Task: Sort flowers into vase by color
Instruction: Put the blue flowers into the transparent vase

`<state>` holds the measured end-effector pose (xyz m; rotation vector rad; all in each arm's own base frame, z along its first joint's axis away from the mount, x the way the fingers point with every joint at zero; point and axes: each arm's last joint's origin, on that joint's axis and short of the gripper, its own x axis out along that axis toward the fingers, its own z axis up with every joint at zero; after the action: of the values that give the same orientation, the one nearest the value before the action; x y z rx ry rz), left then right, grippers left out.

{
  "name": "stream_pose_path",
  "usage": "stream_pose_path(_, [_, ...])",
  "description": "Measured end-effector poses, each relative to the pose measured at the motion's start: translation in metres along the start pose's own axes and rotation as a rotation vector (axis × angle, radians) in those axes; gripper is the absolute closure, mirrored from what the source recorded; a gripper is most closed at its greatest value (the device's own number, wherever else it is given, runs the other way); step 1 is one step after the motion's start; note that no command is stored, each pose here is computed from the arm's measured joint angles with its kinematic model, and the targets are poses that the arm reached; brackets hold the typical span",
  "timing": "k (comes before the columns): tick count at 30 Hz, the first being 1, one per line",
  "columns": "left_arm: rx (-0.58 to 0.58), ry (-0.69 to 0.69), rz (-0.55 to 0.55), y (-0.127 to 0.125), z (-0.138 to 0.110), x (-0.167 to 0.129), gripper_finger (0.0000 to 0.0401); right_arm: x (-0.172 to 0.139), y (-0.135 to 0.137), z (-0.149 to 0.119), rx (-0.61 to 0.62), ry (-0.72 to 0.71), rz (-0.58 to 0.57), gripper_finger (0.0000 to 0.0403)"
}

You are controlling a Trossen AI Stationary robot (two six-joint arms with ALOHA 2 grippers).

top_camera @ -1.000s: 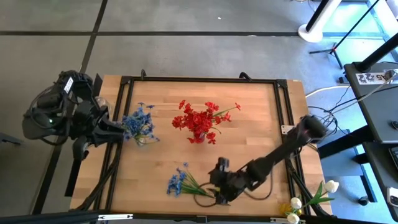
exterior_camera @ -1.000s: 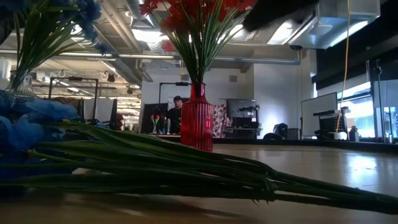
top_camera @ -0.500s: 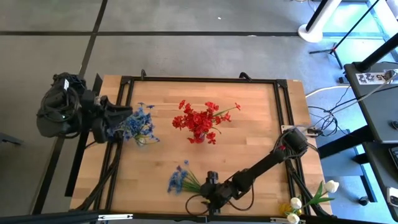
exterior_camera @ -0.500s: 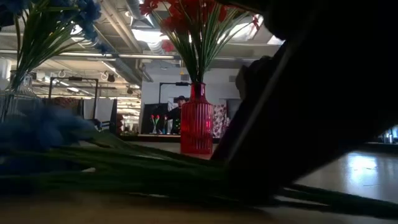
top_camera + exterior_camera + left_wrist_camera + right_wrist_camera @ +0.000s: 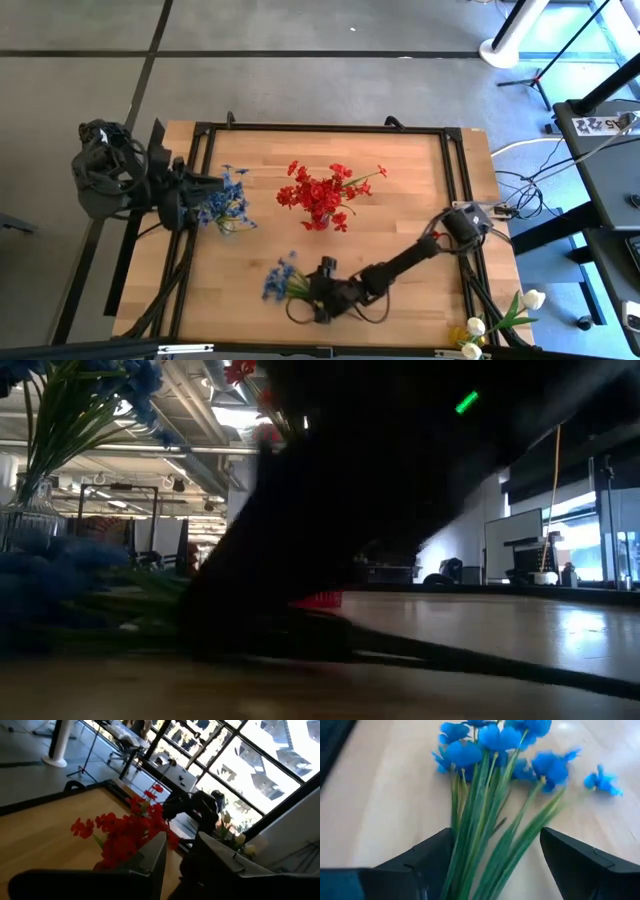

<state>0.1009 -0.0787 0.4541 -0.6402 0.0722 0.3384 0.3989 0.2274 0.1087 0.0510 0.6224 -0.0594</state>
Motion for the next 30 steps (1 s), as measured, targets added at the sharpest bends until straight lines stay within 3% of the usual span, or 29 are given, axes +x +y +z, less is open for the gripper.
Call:
stream_pose_path(3, [0.009,0.038,-0.025,-0.001,-0.001,0.0,0.03,0.013,-0.01,-0.001,0.028,-0.014,0.004,0.0121])
stream_pose_path(6, [0.011,0.059,-0.039,-0.001,-0.002,0.0,0.03,0.019,-0.016,-0.002,0.031,0.009,0.0,0.0167])
stream_pose_path(10, [0.041,0.068,-0.061,-0.003,-0.001,0.0,0.03,0.021,-0.022,-0.001,0.033,0.036,0.012,0.0266])
stream_pose_path(13, [0.132,0.119,-0.186,-0.012,0.001,-0.002,0.03,0.017,-0.02,0.01,0.048,0.044,0.057,0.0365])
stream_pose_path(14, [0.161,0.138,-0.244,-0.015,0.002,-0.003,0.03,0.015,-0.017,0.018,0.051,0.029,0.071,0.0381])
stream_pose_path(18, [0.23,0.137,-0.366,-0.023,0.006,-0.006,0.03,-0.014,-0.004,0.08,0.138,-0.112,0.139,0.0373])
stream_pose_path(24, [0.353,0.178,-0.398,-0.021,0.002,-0.006,0.0277,-0.105,0.006,0.19,0.239,-0.301,0.178,0.0392])
stream_pose_path(30, [0.456,0.138,-0.415,-0.029,-0.002,-0.003,0.0222,-0.197,-0.014,0.26,0.306,-0.444,-0.043,0.0391])
